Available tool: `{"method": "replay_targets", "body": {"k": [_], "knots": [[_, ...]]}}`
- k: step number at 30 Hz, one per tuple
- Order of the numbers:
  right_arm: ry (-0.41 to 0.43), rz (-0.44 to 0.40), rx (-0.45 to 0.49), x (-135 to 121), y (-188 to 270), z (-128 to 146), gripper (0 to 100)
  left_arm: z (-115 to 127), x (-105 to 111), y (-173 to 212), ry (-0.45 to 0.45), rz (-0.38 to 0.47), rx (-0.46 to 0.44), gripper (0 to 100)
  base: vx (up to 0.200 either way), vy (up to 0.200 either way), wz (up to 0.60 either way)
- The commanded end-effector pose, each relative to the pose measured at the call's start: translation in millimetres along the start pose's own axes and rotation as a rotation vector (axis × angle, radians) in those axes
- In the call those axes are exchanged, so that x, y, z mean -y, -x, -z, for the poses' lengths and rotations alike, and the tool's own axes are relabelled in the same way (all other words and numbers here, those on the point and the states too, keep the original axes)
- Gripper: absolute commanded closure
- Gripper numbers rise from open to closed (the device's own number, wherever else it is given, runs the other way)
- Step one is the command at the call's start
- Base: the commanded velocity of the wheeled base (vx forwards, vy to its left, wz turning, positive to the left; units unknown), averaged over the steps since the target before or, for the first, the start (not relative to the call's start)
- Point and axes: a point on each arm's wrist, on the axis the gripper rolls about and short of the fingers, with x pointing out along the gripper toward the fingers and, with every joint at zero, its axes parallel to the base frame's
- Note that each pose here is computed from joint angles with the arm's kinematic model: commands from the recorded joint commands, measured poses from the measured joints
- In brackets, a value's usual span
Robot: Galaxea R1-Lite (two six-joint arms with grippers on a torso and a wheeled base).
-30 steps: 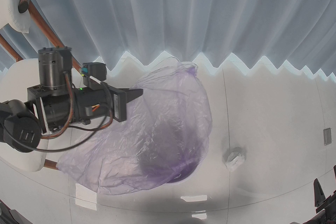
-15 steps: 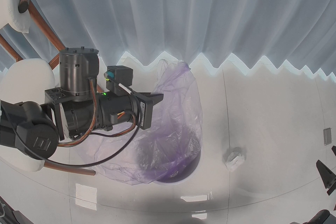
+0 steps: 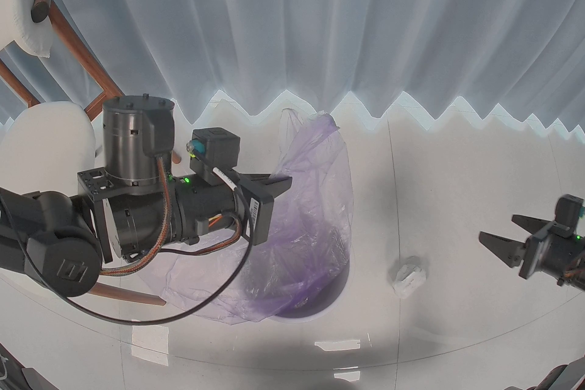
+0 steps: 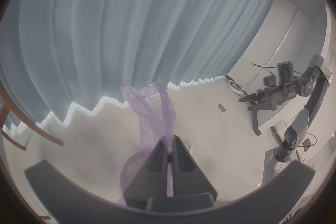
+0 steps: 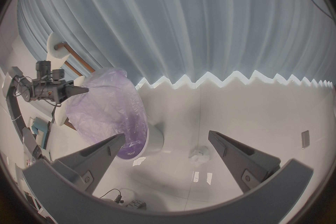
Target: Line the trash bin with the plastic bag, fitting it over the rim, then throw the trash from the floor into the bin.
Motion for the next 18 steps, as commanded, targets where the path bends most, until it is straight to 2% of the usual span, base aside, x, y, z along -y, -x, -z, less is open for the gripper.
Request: {"method": "replay_targets", "body": {"k": [1,3,4,6,7,18], "knots": [[0.027,-0.127,-0.147,-14,-187,36,0,7,12,7,-0.055,-0.001,0.013,100,0.000,0.000,0.00],[0.027,-0.128,-0.145,-15,-188,36,0,7,12,7,-0.057,-0.001,0.013,100,0.000,0.000,0.00],[0.039,-0.145,-0.149,-25,-210,41,0,6,12,7,-0.055,-0.003,0.017,100,0.000,0.000,0.00],[0.044,-0.161,-0.147,-31,-226,43,0,6,12,7,-0.055,-0.003,0.017,100,0.000,0.000,0.00],[0.045,-0.170,-0.141,-34,-233,44,100,5,12,7,-0.058,-0.002,0.020,100,0.000,0.000,0.00],[0.022,-0.166,-0.035,-43,-308,42,100,5,14,8,-0.059,0.003,0.022,100,0.000,0.000,0.00]]}}
